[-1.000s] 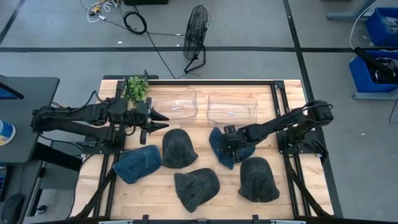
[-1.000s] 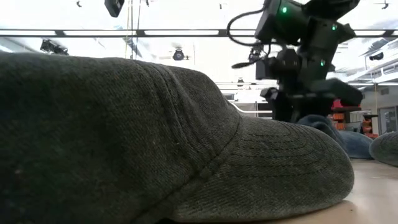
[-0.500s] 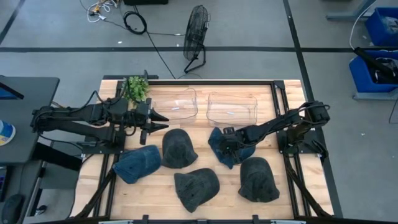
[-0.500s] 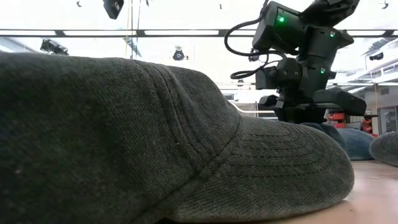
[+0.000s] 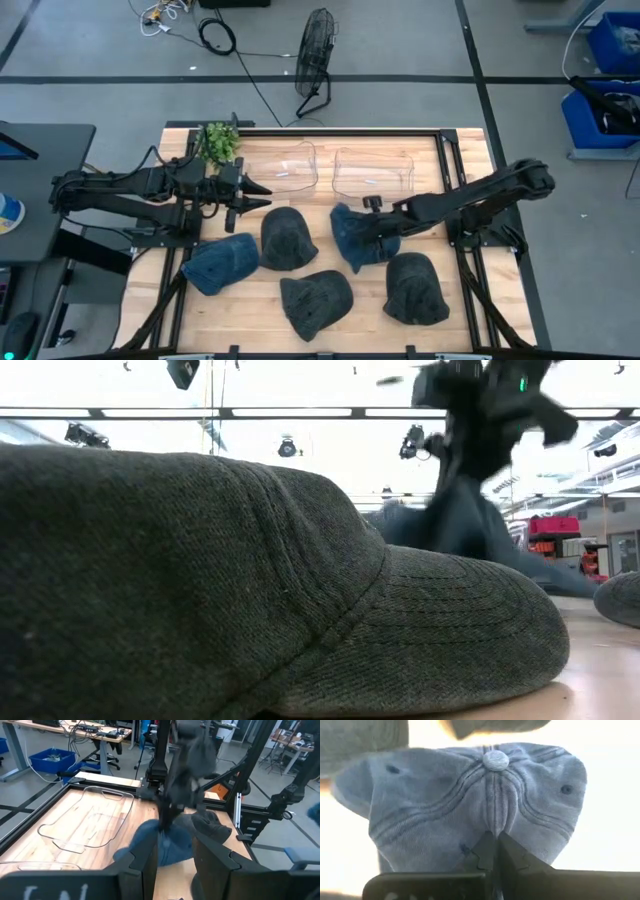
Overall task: Pick & Place hat
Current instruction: Put the right blue cap into the right transparent bin
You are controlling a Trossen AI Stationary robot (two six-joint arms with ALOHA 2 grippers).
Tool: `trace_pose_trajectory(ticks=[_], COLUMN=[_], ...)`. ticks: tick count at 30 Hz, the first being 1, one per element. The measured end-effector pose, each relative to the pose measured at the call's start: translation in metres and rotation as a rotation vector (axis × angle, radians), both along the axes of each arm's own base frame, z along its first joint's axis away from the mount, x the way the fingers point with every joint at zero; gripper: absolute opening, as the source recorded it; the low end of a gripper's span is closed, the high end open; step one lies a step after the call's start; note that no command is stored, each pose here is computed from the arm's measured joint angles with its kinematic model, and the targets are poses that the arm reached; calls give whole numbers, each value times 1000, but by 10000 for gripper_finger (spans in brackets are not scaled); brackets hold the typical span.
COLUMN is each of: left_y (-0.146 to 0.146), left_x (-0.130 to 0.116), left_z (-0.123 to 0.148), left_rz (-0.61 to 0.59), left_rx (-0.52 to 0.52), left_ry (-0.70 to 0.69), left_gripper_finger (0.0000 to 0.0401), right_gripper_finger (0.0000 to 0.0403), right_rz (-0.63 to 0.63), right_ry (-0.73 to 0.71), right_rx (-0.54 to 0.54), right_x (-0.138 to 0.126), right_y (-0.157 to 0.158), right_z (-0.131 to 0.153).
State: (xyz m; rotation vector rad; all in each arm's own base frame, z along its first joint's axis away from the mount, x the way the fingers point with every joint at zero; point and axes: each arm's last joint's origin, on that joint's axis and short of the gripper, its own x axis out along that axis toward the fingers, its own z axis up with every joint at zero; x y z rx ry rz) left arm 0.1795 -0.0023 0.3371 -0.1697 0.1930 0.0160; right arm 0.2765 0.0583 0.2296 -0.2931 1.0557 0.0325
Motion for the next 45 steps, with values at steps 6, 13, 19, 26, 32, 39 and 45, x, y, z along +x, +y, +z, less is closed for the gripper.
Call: trace_pose_trajectory(ticks=[6, 13, 19, 26, 32, 39, 45], left_y=[0, 0, 0, 0, 0, 0, 0], left_x=[0, 0, 0, 0, 0, 0, 0], left_z=[0, 0, 0, 0, 0, 0, 0], left_rz=[10, 10, 10, 10, 10, 10, 10], left_rx=[-49, -50, -50, -50, -50, -49, -50], left_ry=[0, 0, 0, 0, -1, -1, -1], left_gripper_finger=[126, 126, 126, 126, 126, 126, 126], right_gripper_finger=[7, 7, 7, 7, 7, 7, 7], right_rz=[-54, -194, -327, -384, -437, -408, -430], right_ry=[-68, -241, -254, -109, -105, -82, 0], right_rx=[-172, -421, -462, -442, -479, -296, -272], right_x=[-21, -44, -45, -34, -17, 3, 13], right_y=[-2, -18, -43, -73, -99, -124, -139], right_z=[64, 120, 122, 84, 68, 46, 23])
